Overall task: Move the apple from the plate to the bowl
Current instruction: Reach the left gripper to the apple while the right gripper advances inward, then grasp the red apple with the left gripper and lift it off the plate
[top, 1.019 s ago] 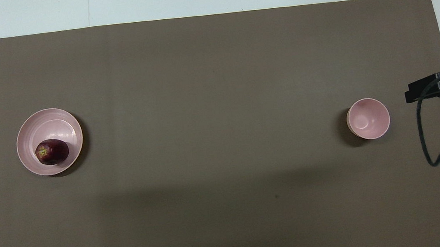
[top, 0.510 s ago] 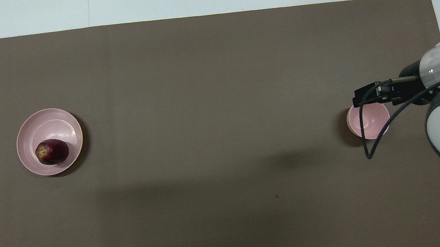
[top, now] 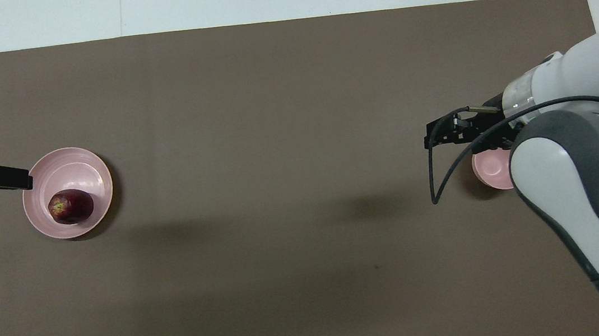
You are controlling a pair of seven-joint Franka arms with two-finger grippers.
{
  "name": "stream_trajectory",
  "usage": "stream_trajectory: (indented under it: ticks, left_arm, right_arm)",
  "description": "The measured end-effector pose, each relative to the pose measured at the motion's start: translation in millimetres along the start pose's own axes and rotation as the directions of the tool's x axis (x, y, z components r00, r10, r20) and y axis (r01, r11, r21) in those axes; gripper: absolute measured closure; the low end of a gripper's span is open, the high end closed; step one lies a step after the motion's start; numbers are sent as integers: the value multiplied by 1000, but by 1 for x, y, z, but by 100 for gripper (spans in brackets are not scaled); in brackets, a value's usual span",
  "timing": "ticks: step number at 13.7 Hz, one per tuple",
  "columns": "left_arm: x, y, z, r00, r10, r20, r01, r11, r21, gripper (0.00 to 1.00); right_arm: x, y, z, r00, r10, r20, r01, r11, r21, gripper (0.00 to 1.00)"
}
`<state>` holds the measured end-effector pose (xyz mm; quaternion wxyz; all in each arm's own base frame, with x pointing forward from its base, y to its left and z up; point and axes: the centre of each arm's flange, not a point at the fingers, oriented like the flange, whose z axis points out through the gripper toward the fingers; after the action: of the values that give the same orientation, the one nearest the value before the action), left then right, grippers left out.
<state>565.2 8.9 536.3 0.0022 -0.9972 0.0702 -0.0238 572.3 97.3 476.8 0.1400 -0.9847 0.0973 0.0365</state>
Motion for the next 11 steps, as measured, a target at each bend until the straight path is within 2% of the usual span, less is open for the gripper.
stream_trajectory:
  ticks: [4,7,11]
  left_arm:
    - [-3,0,60,999,26,-28,-26,1000,6,0]
    - [-7,1,104,999,31,-12,-31,1000,6,0]
    - [-7,-2,154,999,33,-13,-33,999,12,0]
  right_arm:
    - [-1,-46,43,997,80,-12,-80,996,40,0]
    - [-13,-82,67,986,163,21,-164,983,87,0]
    - [-29,-113,75,954,289,78,-298,944,145,0]
